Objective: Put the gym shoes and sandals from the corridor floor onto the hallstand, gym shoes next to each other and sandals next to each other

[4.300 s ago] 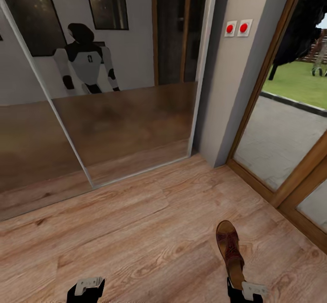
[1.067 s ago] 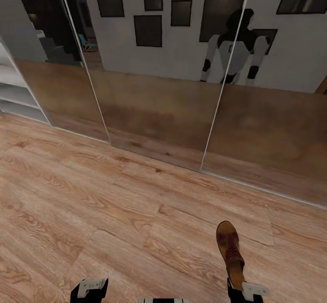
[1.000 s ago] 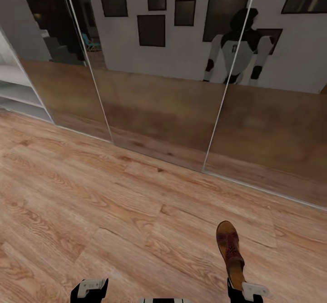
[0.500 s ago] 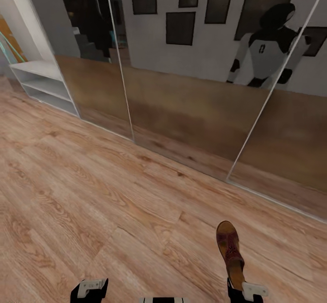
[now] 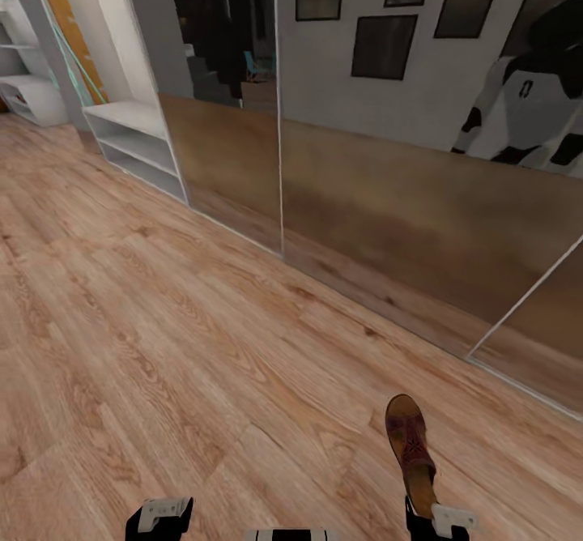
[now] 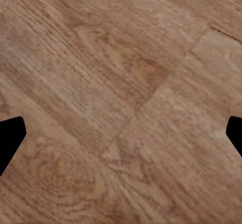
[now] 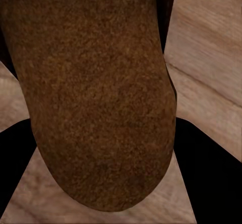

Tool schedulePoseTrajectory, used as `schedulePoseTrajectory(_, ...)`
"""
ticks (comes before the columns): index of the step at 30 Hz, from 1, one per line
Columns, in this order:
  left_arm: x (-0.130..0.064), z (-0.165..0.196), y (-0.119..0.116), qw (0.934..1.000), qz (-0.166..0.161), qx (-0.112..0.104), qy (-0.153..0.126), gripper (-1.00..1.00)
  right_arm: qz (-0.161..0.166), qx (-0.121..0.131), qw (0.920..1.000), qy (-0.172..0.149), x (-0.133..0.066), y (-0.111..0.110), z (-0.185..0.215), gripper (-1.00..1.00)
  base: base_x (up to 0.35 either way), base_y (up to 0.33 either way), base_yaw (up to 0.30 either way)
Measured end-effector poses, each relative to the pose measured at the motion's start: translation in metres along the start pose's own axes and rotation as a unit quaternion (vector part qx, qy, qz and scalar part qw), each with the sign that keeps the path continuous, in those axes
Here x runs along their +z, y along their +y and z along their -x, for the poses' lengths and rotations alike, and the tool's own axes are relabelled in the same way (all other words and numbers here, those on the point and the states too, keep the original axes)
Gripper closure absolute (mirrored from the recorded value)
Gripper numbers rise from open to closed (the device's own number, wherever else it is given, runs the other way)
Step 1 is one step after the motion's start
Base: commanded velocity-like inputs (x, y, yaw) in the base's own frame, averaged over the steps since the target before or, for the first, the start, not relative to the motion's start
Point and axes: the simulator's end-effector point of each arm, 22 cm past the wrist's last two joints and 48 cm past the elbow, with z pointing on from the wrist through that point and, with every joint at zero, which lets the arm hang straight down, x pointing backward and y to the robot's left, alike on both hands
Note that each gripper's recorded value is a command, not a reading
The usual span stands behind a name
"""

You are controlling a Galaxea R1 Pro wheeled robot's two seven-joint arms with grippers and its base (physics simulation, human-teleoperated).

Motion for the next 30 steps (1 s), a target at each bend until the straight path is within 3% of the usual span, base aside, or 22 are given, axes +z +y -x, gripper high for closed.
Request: schedulePoseTrajectory(30,0.0004,-0.0013,-0.0010,1.0000,0.000,0.000,0.002,-1.00,0.001,0.000,1.0000,0.001,-0.0003,0.0012,-0.0017,1.00,0.027,0.026,0.272)
